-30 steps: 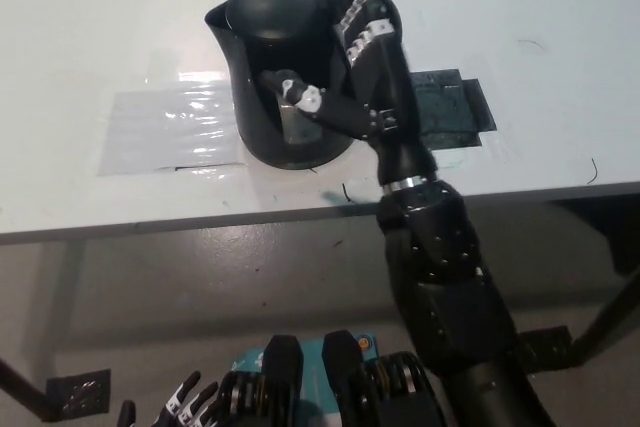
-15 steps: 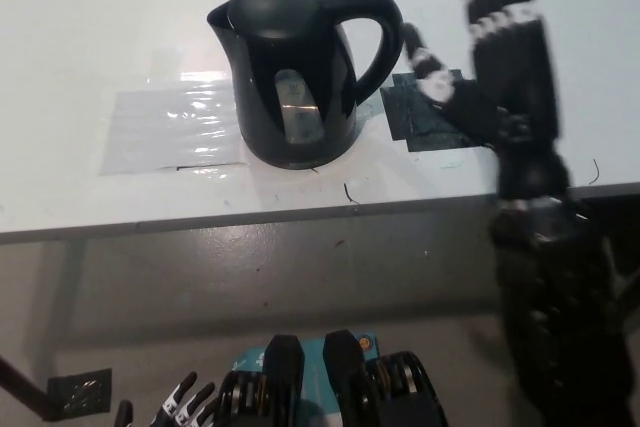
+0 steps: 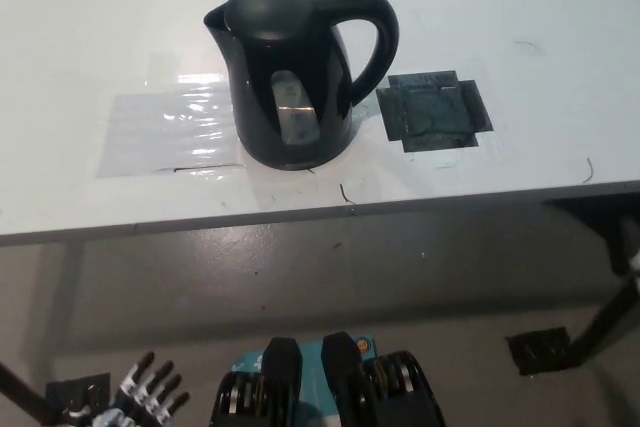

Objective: The robot uses its right hand to push down on the lid of a kettle kept in the middle of the desk to close it

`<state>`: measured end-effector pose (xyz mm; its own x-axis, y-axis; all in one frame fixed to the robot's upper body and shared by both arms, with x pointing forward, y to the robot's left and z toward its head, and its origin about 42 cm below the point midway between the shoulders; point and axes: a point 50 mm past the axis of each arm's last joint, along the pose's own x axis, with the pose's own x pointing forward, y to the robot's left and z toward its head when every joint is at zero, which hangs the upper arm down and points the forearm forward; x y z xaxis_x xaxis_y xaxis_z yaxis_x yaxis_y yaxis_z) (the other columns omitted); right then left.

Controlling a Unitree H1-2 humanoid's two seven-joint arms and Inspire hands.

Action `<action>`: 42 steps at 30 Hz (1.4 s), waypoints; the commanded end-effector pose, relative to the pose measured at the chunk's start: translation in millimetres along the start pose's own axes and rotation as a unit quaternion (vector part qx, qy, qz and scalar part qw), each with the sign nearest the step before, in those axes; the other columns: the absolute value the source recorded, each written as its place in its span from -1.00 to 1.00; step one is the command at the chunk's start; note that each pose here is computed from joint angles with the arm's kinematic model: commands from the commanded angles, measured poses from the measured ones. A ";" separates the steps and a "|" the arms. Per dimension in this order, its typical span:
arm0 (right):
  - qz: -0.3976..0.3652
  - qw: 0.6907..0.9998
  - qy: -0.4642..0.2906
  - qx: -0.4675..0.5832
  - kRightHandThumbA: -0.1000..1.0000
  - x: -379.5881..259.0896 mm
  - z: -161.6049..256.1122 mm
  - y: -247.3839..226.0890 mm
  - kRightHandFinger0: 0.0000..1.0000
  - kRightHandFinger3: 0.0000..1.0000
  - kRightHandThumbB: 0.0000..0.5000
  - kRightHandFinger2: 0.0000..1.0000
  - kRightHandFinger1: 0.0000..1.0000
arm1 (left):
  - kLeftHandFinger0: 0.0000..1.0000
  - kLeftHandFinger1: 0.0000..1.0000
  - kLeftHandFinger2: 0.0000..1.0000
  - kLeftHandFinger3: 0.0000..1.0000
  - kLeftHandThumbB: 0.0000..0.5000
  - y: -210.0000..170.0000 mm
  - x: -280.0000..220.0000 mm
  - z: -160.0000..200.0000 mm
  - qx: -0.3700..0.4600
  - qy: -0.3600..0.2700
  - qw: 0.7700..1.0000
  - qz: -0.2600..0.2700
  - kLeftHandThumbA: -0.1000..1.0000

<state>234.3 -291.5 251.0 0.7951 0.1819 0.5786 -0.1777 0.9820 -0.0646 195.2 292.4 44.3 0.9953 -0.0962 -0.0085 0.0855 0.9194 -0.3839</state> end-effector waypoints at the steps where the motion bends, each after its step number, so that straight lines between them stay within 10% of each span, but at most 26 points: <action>1: 0.012 0.999 -0.025 0.038 0.44 -19.7 4.9 -14.2 1.00 1.00 1.00 1.00 1.00 | 1.00 1.00 1.00 1.00 0.84 6.8 5.4 20.6 -0.003 -0.045 0.999 0.006 1.00; 16: -0.107 0.977 0.180 -0.026 0.47 -54.5 -157.5 -63.3 1.00 1.00 0.82 1.00 1.00 | 1.00 1.00 1.00 1.00 0.83 2.2 18.8 18.5 -0.016 -0.063 0.998 0.006 1.00; 33: -0.110 0.962 0.250 0.008 0.31 -38.1 -176.4 -66.8 1.00 1.00 0.14 1.00 1.00 | 1.00 1.00 1.00 1.00 0.77 -0.9 22.4 18.1 -0.017 -0.072 0.997 0.007 1.00; 42: -0.115 0.962 0.249 0.001 0.38 -38.2 -172.0 -64.8 1.00 1.00 0.17 1.00 1.00 | 1.00 1.00 1.00 1.00 0.81 -0.1 26.9 21.3 -0.011 -0.072 0.997 0.000 1.00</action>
<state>307.9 -350.7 77.6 0.9966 -0.0395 0.0726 0.0366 0.9985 0.0412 218.9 295.2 54.6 0.9966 -0.0396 0.0720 0.0663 0.9050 -0.4203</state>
